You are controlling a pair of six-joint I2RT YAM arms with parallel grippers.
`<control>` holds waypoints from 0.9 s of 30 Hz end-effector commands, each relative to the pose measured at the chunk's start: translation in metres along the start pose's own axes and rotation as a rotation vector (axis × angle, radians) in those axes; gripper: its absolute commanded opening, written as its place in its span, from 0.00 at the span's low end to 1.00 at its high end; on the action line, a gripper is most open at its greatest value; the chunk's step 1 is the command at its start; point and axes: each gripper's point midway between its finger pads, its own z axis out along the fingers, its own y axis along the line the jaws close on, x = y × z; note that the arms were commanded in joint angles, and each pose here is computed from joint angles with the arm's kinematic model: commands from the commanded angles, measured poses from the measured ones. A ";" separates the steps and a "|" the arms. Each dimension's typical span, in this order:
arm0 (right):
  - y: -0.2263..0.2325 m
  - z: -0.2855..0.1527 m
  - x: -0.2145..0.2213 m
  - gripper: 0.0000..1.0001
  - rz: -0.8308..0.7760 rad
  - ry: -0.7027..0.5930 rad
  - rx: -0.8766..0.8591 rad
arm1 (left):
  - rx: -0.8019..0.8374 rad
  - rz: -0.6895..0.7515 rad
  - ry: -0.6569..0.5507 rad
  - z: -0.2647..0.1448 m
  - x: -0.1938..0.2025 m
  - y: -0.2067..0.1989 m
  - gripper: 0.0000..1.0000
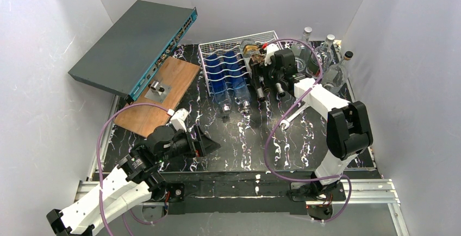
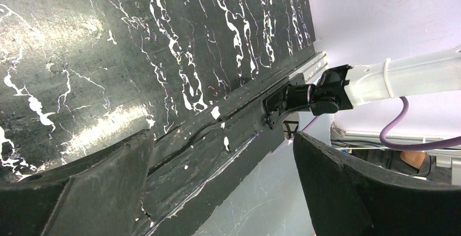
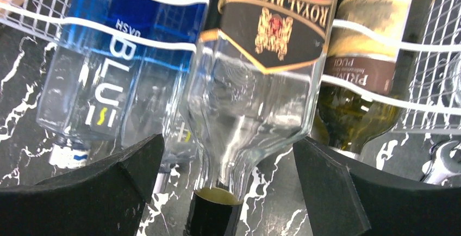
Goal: Take the wine bottle off the wine rack
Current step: Pick up the wine bottle from the wine rack.
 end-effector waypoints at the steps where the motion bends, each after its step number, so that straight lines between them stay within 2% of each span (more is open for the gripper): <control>1: 0.000 -0.015 -0.045 0.98 -0.027 -0.088 0.003 | -0.016 0.002 -0.014 -0.002 -0.004 0.001 0.99; 7: -0.003 -0.017 -0.062 0.98 -0.022 -0.108 0.022 | -0.015 0.001 -0.014 -0.002 -0.004 0.001 0.99; 15: -0.014 0.007 -0.077 0.98 0.039 -0.085 0.078 | -0.018 -0.002 -0.009 -0.001 -0.005 -0.001 0.99; 27: -0.021 0.043 -0.074 0.98 0.150 -0.050 0.100 | -0.037 0.005 -0.006 0.002 -0.006 0.001 0.99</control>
